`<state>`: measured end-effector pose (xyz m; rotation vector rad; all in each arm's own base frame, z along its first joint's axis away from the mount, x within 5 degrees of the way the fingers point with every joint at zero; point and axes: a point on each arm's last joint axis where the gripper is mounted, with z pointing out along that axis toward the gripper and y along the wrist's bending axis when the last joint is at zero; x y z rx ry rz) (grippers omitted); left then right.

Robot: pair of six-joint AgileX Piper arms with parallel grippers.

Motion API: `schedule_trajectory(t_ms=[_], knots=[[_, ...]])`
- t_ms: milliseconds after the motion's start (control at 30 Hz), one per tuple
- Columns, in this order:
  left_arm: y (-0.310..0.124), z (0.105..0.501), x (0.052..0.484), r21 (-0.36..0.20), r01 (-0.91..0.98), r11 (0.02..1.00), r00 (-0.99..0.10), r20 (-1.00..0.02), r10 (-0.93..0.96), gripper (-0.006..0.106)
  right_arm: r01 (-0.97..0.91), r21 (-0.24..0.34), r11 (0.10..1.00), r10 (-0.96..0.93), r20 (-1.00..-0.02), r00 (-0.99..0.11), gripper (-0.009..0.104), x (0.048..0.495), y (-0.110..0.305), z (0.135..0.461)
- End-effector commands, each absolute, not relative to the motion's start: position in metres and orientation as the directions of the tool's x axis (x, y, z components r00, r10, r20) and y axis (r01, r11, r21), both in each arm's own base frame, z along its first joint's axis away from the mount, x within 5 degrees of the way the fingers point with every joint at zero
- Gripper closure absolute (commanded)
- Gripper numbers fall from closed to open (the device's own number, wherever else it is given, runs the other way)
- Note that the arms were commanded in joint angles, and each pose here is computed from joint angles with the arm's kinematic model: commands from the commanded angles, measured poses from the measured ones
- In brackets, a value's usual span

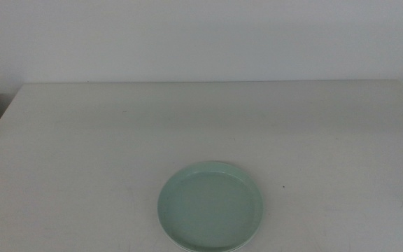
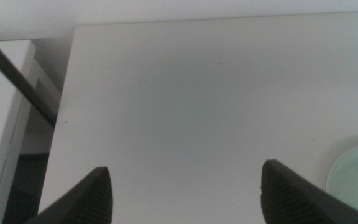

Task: Stack the three bowls on top of each other.

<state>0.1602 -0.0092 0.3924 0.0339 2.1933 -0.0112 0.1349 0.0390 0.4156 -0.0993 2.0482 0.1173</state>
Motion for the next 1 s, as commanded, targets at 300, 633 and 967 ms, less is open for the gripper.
schedule_trajectory(t_ms=[300, 633, 967], knots=[[-0.008, 0.364, 0.08, -0.013, 0.094, 0.996, -0.289, -0.957, 0.015, 0.021, -0.041, 0.013, 0.999, -0.001, -0.95, -0.311, 0.048, 0.07, -0.004, 0.432], [-0.009, 0.32, 0.054, -0.065, 0.13, 0.989, -0.119, -0.992, -0.049, 0.021, -0.16, 0.026, 0.987, 0.002, -0.989, -0.149, 0.048, 0.045, -0.007, 0.346], [-0.009, 0.294, 0.06, -0.069, 0.119, 0.991, -0.091, -0.994, -0.058, 0.021, -0.221, -0.056, 0.974, -0.077, -0.993, -0.086, 0.048, 0.056, 0.003, 0.309]])
